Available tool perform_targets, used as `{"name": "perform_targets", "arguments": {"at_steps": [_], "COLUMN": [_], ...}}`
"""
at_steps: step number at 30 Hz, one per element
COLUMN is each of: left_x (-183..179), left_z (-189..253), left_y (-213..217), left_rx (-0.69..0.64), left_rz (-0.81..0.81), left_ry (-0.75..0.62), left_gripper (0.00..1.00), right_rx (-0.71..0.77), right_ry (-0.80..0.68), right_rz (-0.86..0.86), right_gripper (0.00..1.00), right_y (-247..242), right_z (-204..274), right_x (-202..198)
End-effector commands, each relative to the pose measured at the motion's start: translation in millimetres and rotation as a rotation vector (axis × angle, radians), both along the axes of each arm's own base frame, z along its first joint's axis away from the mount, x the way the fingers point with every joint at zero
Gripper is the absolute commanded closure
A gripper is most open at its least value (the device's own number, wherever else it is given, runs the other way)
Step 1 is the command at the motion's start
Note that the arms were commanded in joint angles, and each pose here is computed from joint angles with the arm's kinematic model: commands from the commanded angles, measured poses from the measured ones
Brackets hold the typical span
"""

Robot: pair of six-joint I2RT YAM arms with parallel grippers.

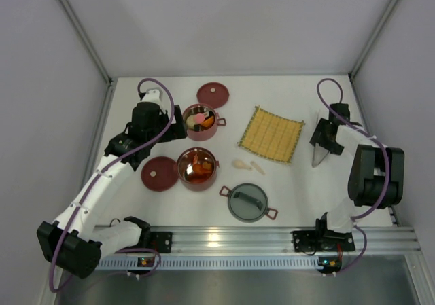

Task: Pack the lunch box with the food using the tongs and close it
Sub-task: Place the clamp at the center of the board, then move the packing box to the center of the board.

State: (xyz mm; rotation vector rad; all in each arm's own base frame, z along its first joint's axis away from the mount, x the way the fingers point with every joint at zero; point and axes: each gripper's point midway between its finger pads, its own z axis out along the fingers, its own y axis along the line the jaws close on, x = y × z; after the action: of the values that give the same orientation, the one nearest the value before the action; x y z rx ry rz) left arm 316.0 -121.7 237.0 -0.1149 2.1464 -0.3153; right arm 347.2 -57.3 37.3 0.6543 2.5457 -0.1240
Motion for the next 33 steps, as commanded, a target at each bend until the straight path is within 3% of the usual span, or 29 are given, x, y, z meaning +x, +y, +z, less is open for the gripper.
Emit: {"name": "perform_targets", "arguments": {"at_steps": [1, 9, 15, 22, 26, 27, 29, 30, 31, 33], "left_x": [-1.8, -1.4, -1.6, 4.0, 25.4, 29.2, 36.8, 39.0, 40.2, 40.0], "left_z": [7.9, 8.9, 8.7, 8.6, 13.6, 13.9, 18.5, 20.1, 20.6, 18.9], "left_y": [0.5, 0.4, 2.0, 7.8, 5.7, 5.3, 5.6, 6.3, 7.5, 12.1], "left_rx": [-0.008, -0.008, -0.001, 0.019, 0.028, 0.033, 0.039, 0.041, 0.044, 0.056], "left_rz": [-0.006, -0.006, -0.001, 0.036, 0.088, 0.097, 0.123, 0.132, 0.14, 0.162], "left_ry": [-0.036, -0.039, -0.04, -0.046, -0.02, -0.009, -0.001, -0.006, -0.008, -0.009], "left_gripper": [0.01, 0.01, 0.01, 0.01, 0.01, 0.01, 0.01, 0.01, 0.01, 0.01], "right_rx": [0.0, -0.014, 0.003, 0.078, 0.106, 0.124, 0.169, 0.184, 0.217, 0.263], "right_ry": [-0.059, -0.103, -0.308, -0.401, -0.4, -0.456, -0.438, -0.504, -0.434, -0.488], "right_rz": [-0.012, -0.018, 0.03, 0.366, 0.449, 0.463, 0.49, 0.501, 0.529, 0.552], "right_gripper": [0.3, 0.25, 0.19, 0.2, 0.21, 0.22, 0.23, 0.24, 0.25, 0.27], "right_y": [-4.6, -5.6, 13.7, 160.0, 210.0, 219.7, 237.7, 244.5, 258.4, 273.6], "right_z": [18.2, 45.4, 130.1, 195.9, 206.7, 228.3, 211.8, 245.4, 211.5, 227.9], "right_x": [8.3, 2.6, 15.7, 87.1, 127.6, 139.4, 163.6, 176.6, 192.0, 211.7]}}
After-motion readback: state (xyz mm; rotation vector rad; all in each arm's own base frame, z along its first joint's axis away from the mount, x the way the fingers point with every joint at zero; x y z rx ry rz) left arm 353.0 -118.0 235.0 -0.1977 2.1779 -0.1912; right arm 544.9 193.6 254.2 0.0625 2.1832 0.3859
